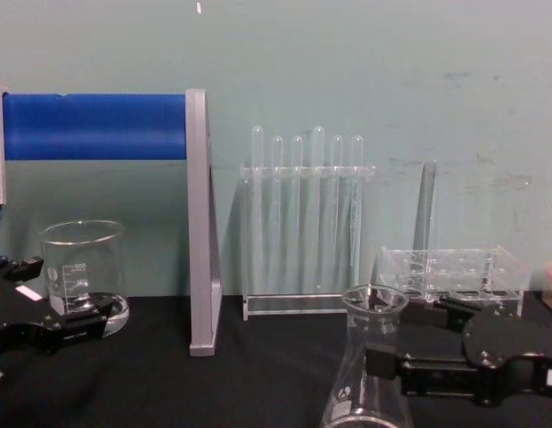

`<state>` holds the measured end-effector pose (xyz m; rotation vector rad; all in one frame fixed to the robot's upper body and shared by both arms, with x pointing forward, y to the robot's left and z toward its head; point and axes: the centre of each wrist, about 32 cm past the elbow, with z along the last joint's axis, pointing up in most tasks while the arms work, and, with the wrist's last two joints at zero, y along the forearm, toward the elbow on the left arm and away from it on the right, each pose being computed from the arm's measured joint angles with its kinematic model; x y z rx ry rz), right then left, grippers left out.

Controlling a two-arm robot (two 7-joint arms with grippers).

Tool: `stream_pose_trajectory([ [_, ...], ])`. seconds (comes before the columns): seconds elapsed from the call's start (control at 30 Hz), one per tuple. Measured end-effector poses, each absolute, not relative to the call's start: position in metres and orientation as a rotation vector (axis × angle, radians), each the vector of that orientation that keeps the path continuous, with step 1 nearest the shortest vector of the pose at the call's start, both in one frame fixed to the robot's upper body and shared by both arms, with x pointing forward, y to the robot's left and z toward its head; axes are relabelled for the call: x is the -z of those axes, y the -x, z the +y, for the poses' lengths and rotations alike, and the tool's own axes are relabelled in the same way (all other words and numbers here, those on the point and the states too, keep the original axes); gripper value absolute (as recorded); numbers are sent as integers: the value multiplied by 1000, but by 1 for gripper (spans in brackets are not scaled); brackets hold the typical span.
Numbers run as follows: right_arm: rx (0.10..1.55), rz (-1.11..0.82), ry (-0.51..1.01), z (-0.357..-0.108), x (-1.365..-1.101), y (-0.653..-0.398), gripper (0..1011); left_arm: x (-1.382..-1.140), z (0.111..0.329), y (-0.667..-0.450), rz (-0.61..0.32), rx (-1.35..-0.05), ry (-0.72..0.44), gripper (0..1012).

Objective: Grasp the erlenmeyer flask with one hand, shake it three times, then place it back.

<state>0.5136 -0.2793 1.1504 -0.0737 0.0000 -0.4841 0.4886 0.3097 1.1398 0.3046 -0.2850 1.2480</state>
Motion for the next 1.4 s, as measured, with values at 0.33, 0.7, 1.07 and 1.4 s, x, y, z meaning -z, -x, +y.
stream_pose_trajectory([
  [0.33, 470, -5, 73, -270, -1148, -523, 1000, -1140, 310, -489, -285, -1248, -305, 1001],
  [0.7, 459, -12, 72, -262, -1148, -529, 1000, -1140, 310, -489, -285, -1248, -305, 1001],
  [1.07, 471, -12, 78, -261, -1148, -530, 1000, -1140, 310, -489, -285, -1248, -304, 1001],
  [1.4, 471, -11, 78, -261, -1148, -530, 1000, -1140, 310, -489, -285, -1248, -305, 1001],
])
